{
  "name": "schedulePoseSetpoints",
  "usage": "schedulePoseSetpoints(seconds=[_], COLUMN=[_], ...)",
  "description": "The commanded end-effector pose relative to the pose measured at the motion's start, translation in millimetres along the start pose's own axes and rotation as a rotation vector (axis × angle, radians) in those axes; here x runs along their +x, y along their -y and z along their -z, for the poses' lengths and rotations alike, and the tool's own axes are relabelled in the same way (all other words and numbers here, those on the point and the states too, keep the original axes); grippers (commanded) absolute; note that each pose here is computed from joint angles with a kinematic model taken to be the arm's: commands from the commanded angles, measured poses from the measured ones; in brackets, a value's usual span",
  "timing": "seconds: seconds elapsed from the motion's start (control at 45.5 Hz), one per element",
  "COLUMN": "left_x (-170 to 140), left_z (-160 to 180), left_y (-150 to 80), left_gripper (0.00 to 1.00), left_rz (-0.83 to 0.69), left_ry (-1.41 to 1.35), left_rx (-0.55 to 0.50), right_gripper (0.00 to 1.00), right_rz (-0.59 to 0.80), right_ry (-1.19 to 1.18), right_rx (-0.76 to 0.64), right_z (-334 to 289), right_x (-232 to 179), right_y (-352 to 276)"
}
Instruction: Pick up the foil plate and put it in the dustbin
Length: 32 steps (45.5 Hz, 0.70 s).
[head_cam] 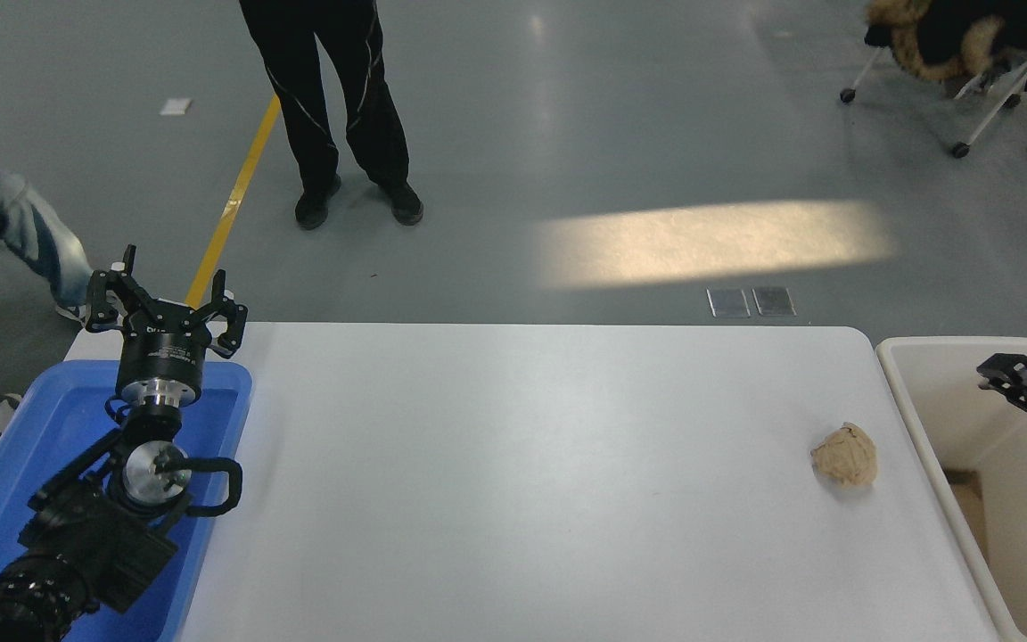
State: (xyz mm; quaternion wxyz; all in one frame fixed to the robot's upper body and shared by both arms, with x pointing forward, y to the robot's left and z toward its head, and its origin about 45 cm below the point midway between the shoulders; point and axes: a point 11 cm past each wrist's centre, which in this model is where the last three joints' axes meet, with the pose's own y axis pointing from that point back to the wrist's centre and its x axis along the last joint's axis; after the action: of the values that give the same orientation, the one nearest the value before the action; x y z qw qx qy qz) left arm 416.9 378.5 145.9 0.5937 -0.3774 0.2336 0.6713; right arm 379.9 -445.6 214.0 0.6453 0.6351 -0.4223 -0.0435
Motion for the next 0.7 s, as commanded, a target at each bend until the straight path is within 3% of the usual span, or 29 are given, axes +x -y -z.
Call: schedulePoseSetpoints(seconds=[0.0, 0.132, 0.418, 0.681], left_x=[0, 0, 1, 2], left_z=[0, 0, 0, 0], left_y=[0, 0, 0, -1], left_gripper=[0.99, 0.99, 0.99, 0.99], left_rz=[-0.001, -0.001, -0.003, -0.005], left_ry=[-0.001, -0.001, -0.001, -0.001], left_rx=[0.0, 0.0, -0.003, -0.002], right_gripper=[1.0, 1.0, 1.0, 1.0], right_rz=[0.099, 0.14, 0.273, 0.384], right_ry=[-0.269, -0.382, -0.504, -0.442], right_rx=[0.039, 0.097, 0.241, 0.292], right_z=[79, 117, 171, 187], right_x=[-35, -63, -72, -91], right_y=[-93, -142, -239, -253])
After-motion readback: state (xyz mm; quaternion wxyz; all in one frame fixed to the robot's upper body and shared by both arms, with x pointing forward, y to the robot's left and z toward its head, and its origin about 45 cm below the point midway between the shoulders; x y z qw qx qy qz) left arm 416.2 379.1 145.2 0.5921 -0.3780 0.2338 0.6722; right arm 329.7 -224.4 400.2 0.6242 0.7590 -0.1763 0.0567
